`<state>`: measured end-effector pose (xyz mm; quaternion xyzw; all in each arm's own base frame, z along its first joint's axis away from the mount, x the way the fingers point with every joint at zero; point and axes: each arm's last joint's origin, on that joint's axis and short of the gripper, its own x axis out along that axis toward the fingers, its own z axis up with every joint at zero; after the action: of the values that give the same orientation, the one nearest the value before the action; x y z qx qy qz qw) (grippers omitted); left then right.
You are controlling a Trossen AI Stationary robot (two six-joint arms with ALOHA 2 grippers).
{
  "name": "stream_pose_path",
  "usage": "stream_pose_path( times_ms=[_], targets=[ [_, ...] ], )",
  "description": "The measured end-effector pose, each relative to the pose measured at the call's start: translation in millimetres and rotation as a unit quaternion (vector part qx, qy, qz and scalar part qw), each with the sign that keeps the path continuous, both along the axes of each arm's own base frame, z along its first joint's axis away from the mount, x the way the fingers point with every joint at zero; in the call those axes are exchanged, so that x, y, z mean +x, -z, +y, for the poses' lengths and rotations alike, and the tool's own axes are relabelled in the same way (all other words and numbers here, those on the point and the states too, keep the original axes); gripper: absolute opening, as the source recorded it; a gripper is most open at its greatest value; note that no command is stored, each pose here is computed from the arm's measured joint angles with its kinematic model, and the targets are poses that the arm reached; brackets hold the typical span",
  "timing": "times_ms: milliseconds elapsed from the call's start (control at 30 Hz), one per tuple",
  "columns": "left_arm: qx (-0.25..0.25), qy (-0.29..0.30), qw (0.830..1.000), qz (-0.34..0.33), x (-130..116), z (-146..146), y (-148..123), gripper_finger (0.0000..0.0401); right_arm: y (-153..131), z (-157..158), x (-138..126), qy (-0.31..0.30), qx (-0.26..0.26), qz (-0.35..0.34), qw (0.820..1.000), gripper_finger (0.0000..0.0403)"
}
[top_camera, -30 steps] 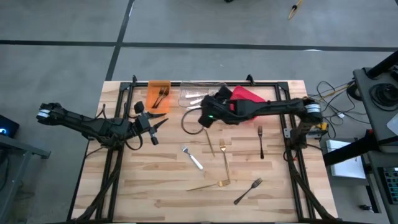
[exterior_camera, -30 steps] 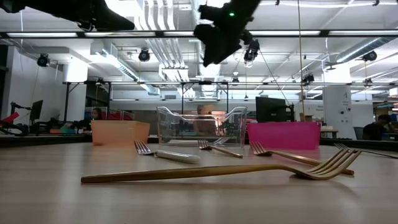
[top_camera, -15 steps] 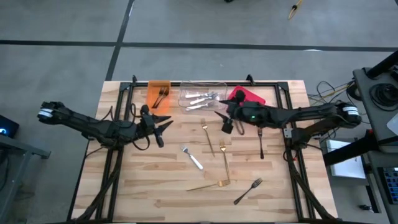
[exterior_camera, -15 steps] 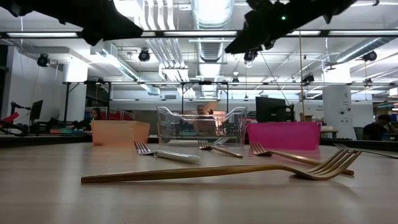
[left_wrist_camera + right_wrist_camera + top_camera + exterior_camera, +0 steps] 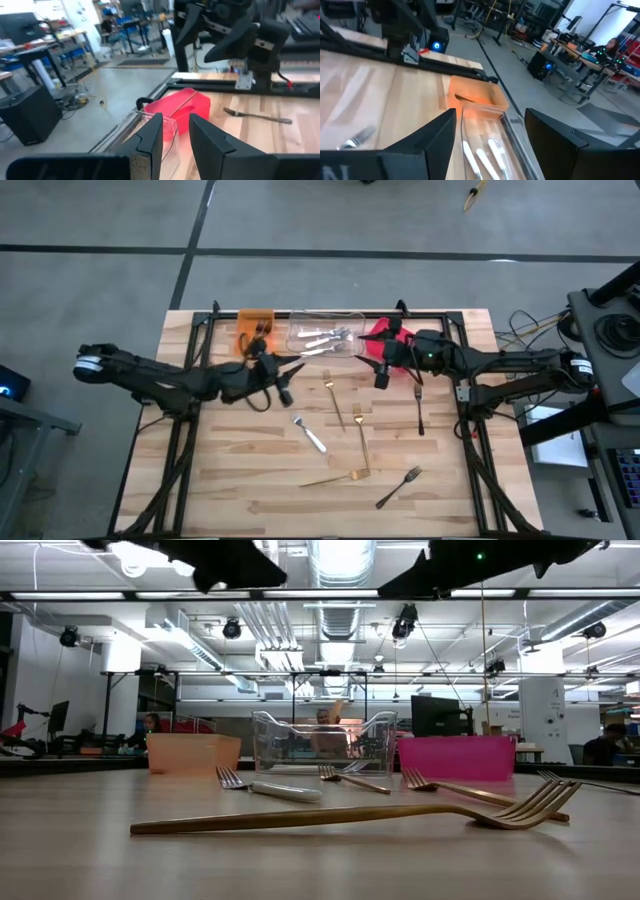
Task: Sort silverware by color (type)
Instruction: Put the white fork into the transparent bin
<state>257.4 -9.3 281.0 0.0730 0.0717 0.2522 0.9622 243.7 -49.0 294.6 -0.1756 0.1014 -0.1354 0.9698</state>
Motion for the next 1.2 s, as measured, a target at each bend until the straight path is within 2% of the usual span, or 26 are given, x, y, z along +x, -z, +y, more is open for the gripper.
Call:
stream_pose_path(
  times_ms=[233, 433, 600, 767, 933, 1200],
  targets=[
    [-0.022, -0.003, 0.993, 0.117, 40, 38, -9, 0.0077, 23, 0, -6, -0.046, -0.010, 0.029, 0.998, 0.0226],
    [-0.040, 0.023, 0.981, 0.191, 74, 72, -10, 0.0077, 21, -18, -11, -0.010, -0.052, 0.015, 0.999, 0.0225],
    [-0.040, 0.018, 0.971, 0.233, 91, 108, 6, 0.0077, 19, -37, -18, 0.025, -0.043, 0.018, 0.999, 0.0212],
    [-0.085, 0.057, 0.958, 0.267, 98, 147, 22, 0.0077, 23, -56, -28, 0.023, -0.004, 0.013, 1.000, 0.0171],
    [-0.116, 0.036, 0.945, 0.303, 97, 184, 40, 0.0077, 26, -73, -36, 0.055, 0.027, 0.007, 0.998, 0.0109],
    [-0.166, 0.059, 0.928, 0.328, 105, 205, 61, 0.0077, 16, -83, -41, 0.076, 0.015, -0.009, 0.997, 0.0015]
  ],
)
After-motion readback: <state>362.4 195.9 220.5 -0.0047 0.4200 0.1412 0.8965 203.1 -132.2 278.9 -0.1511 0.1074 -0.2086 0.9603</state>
